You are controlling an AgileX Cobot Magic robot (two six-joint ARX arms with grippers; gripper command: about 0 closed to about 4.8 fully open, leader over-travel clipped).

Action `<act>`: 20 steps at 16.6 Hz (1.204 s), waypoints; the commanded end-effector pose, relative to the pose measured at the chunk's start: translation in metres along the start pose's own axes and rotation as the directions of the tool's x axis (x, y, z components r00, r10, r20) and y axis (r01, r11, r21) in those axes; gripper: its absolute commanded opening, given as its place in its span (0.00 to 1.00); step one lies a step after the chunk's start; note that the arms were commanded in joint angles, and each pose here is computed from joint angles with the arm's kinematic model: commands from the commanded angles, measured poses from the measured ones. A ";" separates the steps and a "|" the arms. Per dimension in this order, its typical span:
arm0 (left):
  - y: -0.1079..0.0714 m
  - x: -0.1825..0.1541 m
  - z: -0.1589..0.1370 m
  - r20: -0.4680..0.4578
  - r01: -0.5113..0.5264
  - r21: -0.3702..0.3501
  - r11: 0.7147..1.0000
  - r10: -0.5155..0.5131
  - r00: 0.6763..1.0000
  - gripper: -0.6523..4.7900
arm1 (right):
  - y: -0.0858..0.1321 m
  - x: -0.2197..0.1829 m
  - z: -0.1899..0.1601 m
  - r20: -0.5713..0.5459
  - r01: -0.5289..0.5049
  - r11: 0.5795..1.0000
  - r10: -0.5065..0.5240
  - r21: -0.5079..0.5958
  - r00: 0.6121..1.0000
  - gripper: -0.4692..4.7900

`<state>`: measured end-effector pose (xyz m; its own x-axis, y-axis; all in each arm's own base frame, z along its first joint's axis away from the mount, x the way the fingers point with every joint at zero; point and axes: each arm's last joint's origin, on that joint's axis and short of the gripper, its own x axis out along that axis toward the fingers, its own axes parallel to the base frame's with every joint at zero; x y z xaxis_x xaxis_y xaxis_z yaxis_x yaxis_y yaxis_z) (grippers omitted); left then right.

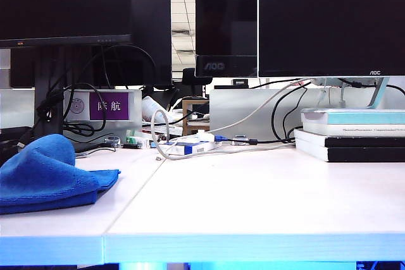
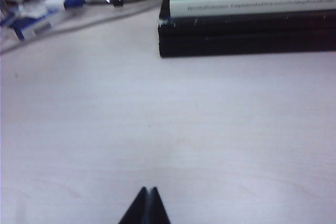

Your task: Wipe the table from right to left using the rag.

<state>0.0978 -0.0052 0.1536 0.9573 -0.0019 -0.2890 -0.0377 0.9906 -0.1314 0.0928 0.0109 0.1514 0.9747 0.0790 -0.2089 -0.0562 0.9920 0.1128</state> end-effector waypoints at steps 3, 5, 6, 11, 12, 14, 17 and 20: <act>0.000 0.000 0.002 0.014 0.003 -0.004 1.000 -0.003 1.000 0.11 | 0.000 0.000 -0.001 -0.009 0.002 1.000 -0.002 0.012 1.000 0.08; 0.000 -0.001 0.002 0.014 0.003 -0.004 1.000 -0.003 1.000 0.11 | 0.000 0.000 -0.001 -0.010 0.000 1.000 0.000 0.012 1.000 0.08; 0.000 -0.001 0.002 0.013 0.003 -0.004 1.000 -0.003 1.000 0.11 | 0.000 0.000 -0.001 -0.010 0.000 1.000 0.000 0.012 1.000 0.08; 0.000 -0.001 0.002 0.014 -0.003 0.042 0.999 0.003 1.000 0.11 | 0.000 0.000 -0.001 -0.010 0.000 1.000 0.000 0.012 1.000 0.08; 0.001 -0.001 0.001 0.014 -0.029 0.134 0.991 0.028 1.000 0.11 | 0.000 0.000 -0.001 -0.010 -0.001 1.000 0.001 0.011 1.000 0.08; 0.004 0.001 -0.004 0.014 -0.101 0.241 0.965 0.101 0.995 0.11 | 0.000 0.000 -0.001 -0.010 0.000 1.000 0.000 0.012 1.000 0.08; 0.008 -0.002 -0.003 0.086 -0.136 0.197 0.971 0.121 0.989 0.11 | 0.000 0.000 -0.001 -0.010 0.000 1.000 0.000 0.011 1.000 0.08; 0.010 -0.002 -0.003 0.112 -0.119 0.080 0.990 0.109 0.988 0.11 | 0.000 0.000 -0.001 -0.010 -0.002 1.000 0.002 0.011 1.000 0.08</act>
<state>0.0939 0.0044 0.1530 0.9729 0.1356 -0.1874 -0.1316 0.9907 0.0339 0.0929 0.0110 0.1511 0.9740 0.0804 -0.2119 -0.0555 0.9911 0.1209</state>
